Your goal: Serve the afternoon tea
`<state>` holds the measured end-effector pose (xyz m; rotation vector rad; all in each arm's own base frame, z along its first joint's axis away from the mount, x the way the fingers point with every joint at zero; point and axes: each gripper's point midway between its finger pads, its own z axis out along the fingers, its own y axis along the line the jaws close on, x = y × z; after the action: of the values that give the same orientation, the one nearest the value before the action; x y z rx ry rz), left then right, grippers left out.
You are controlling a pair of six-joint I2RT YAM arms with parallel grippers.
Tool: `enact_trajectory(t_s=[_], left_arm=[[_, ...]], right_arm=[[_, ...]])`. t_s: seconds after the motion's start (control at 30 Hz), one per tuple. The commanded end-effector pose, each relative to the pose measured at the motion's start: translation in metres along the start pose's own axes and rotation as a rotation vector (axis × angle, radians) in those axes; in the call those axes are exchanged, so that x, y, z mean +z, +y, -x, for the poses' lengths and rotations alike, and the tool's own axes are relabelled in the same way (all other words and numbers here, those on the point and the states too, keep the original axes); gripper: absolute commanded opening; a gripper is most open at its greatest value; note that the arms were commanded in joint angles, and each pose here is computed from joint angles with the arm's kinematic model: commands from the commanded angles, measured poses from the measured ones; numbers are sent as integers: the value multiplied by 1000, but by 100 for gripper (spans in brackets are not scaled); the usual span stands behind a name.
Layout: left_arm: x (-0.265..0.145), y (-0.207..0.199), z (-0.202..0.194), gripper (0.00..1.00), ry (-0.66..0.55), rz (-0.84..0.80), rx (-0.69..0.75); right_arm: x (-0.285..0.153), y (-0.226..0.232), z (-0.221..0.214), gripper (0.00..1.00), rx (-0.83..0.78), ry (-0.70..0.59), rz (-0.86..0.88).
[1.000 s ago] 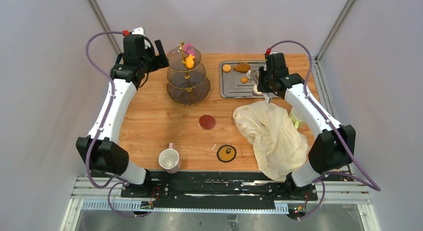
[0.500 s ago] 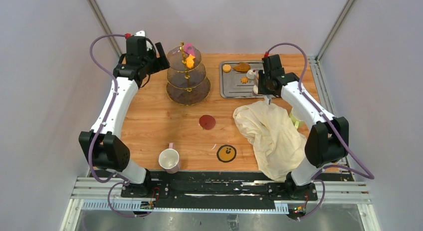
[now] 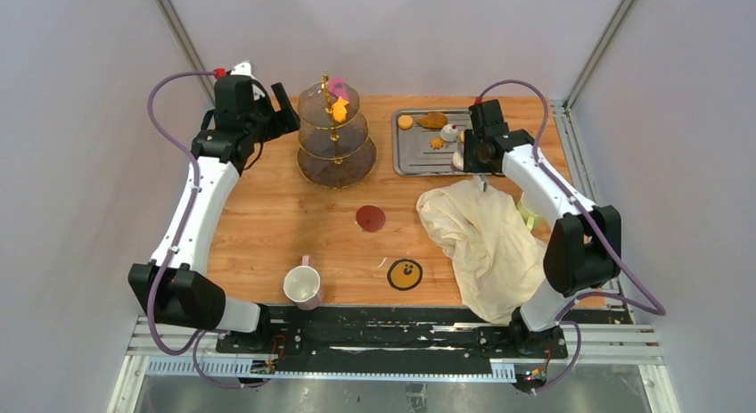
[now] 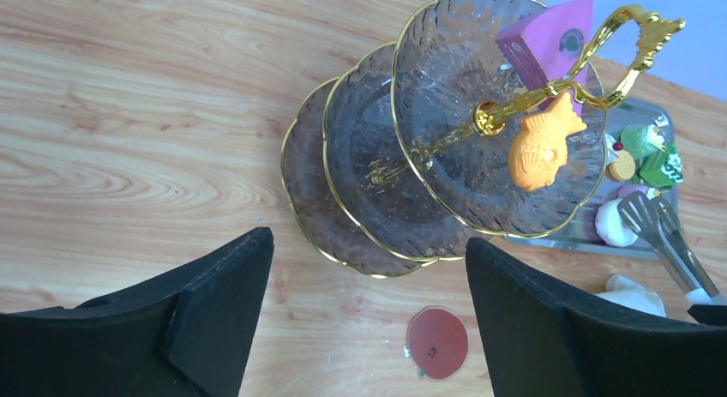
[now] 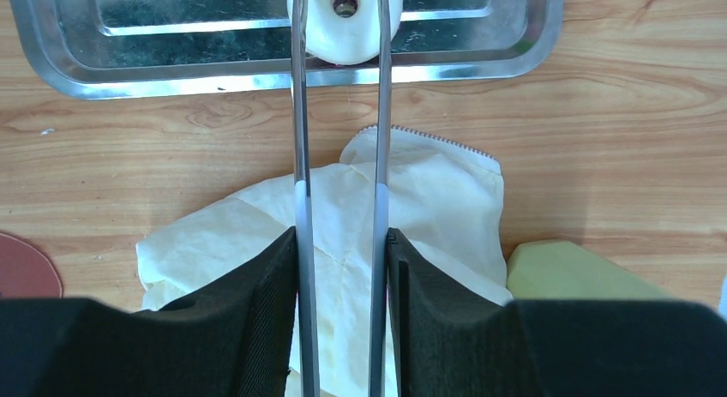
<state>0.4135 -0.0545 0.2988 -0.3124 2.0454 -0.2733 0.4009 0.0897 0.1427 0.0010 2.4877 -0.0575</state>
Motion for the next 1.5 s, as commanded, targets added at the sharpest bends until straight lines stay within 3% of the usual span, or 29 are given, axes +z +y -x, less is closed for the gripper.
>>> enact_trajectory(t_s=[0.0, 0.8, 1.47], left_arm=[[-10, -4, 11, 87, -43, -23, -3], [-12, -5, 8, 87, -38, -33, -4], [-15, -3, 11, 87, -45, -25, 5]], right_arm=[[-34, -19, 13, 38, 33, -86, -36], [-7, -21, -21, 40, 391, 11, 289], [10, 0, -7, 44, 471, 20, 420]])
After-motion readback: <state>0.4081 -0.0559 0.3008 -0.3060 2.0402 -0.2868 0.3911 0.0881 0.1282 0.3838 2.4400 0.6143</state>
